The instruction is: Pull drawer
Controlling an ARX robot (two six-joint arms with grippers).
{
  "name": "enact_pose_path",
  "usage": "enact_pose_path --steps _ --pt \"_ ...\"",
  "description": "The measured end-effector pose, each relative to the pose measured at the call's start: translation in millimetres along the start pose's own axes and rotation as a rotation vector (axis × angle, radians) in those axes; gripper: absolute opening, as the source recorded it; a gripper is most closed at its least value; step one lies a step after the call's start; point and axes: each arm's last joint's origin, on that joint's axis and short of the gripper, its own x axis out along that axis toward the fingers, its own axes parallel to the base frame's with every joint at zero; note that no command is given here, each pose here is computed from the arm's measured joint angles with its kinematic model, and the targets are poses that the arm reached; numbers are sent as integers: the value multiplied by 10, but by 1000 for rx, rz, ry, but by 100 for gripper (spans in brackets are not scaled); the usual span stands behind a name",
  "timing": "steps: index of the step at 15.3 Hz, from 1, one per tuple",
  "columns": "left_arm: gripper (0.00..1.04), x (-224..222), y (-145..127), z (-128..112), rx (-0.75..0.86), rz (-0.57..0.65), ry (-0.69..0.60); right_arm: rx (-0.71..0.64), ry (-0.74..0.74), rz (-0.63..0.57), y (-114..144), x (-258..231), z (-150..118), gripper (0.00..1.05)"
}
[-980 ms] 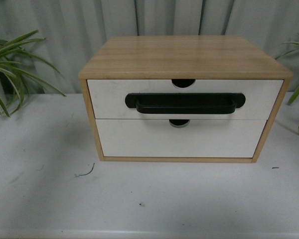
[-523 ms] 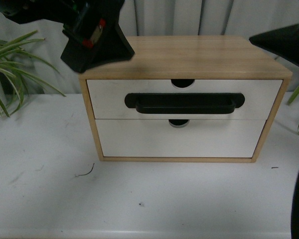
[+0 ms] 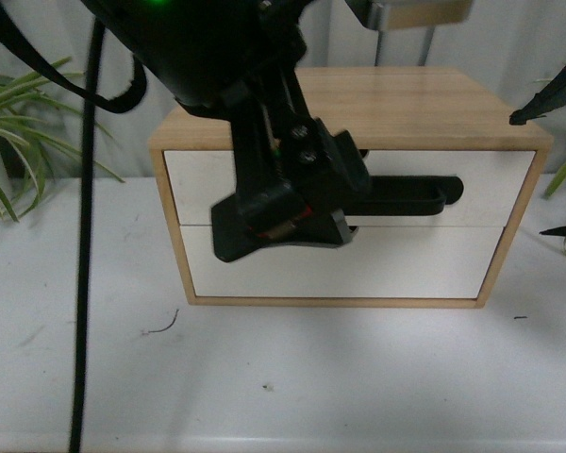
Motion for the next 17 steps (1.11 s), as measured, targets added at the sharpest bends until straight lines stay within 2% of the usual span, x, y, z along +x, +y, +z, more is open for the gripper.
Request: enact_pose_path --steps 5,10,17 --pt "98 423 0 100 30 -33 17 -37 -43 80 77 261 123 98" --pt "98 651 90 56 15 -19 18 -38 -46 146 111 504 137 98" --pt "98 791 271 -209 -30 27 78 -81 -72 138 38 770 147 98"
